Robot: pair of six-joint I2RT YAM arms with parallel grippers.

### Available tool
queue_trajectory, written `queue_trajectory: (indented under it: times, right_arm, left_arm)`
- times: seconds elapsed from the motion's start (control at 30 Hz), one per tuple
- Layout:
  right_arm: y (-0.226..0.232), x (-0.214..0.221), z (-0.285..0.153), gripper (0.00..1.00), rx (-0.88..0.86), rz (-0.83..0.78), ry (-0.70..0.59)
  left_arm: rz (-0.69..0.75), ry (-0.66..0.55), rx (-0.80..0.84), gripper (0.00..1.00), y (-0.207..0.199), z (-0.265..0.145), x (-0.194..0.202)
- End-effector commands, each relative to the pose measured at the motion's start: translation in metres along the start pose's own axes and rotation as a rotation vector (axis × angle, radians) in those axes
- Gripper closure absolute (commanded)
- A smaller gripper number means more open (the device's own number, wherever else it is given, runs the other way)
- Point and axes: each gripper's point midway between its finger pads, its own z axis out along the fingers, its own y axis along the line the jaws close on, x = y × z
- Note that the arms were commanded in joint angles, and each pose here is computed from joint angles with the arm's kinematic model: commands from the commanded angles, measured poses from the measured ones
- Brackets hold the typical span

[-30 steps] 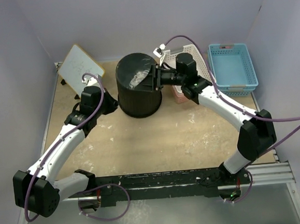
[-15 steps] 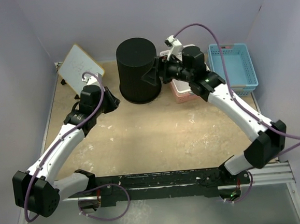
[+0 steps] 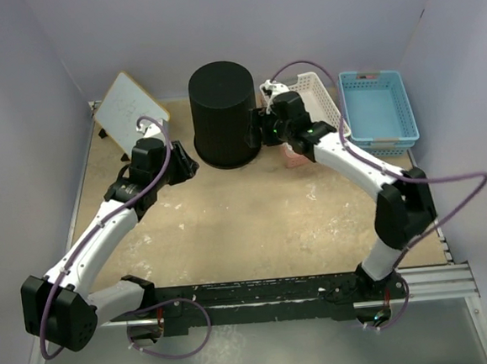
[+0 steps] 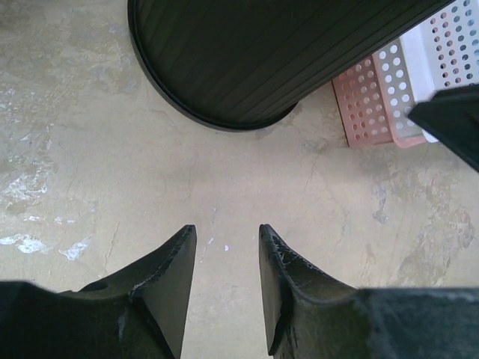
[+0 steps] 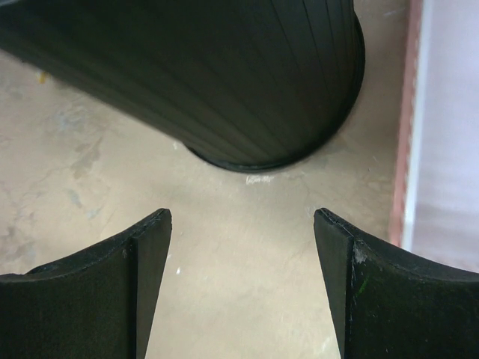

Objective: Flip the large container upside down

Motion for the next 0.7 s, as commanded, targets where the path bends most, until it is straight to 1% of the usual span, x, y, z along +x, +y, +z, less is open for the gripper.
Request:
queue_trajectory:
  times: [0.0, 0.03, 0.13, 0.27, 0.33, 0.4, 0.47, 0.53, 0.6, 0.67]
  right_arm:
    - [0.019, -0.051, 0.039, 0.21, -0.065, -0.036, -0.157]
    - [0.026, -0.058, 0.05, 0.21, -0.099, -0.049, -0.179]
    - [0.05, -0.061, 0.082, 0.21, -0.216, -0.036, -0.17]
    - [0.075, -0.058, 0.115, 0.21, -0.333, -0.014, -0.092]
    - [0.085, -0.066, 0.118, 0.21, -0.367, -0.045, -0.065]
    - [0.088, -0.068, 0.108, 0.2, -0.382, -0.086, -0.037]
    - [0.081, -0.074, 0.09, 0.2, -0.354, -0.126, -0.049]
    - [0.064, -0.083, 0.069, 0.18, -0.274, -0.152, -0.097]
    - [0.035, -0.088, 0.051, 0.16, -0.159, -0.167, -0.148]
    - [-0.001, -0.088, 0.037, 0.14, -0.013, -0.172, -0.165]
  left_arm:
    - [0.019, -0.084, 0.028, 0.63, -0.011, -0.015, -0.024]
    - [0.017, -0.088, 0.026, 0.63, -0.01, -0.016, -0.024]
    - [0.01, -0.095, 0.032, 0.63, -0.011, -0.016, -0.024]
    - [0.007, -0.081, 0.044, 0.63, -0.014, -0.014, -0.022]
    - [0.008, -0.08, 0.05, 0.63, -0.015, -0.013, -0.023]
    - [0.009, -0.078, 0.047, 0.62, -0.015, -0.012, -0.023]
    - [0.01, -0.073, 0.047, 0.62, -0.014, -0.01, -0.021]
    - [0.011, -0.071, 0.05, 0.61, -0.015, -0.008, -0.021]
    - [0.013, -0.071, 0.058, 0.6, -0.017, -0.006, -0.021]
    - [0.014, -0.075, 0.066, 0.57, -0.019, -0.004, -0.023]
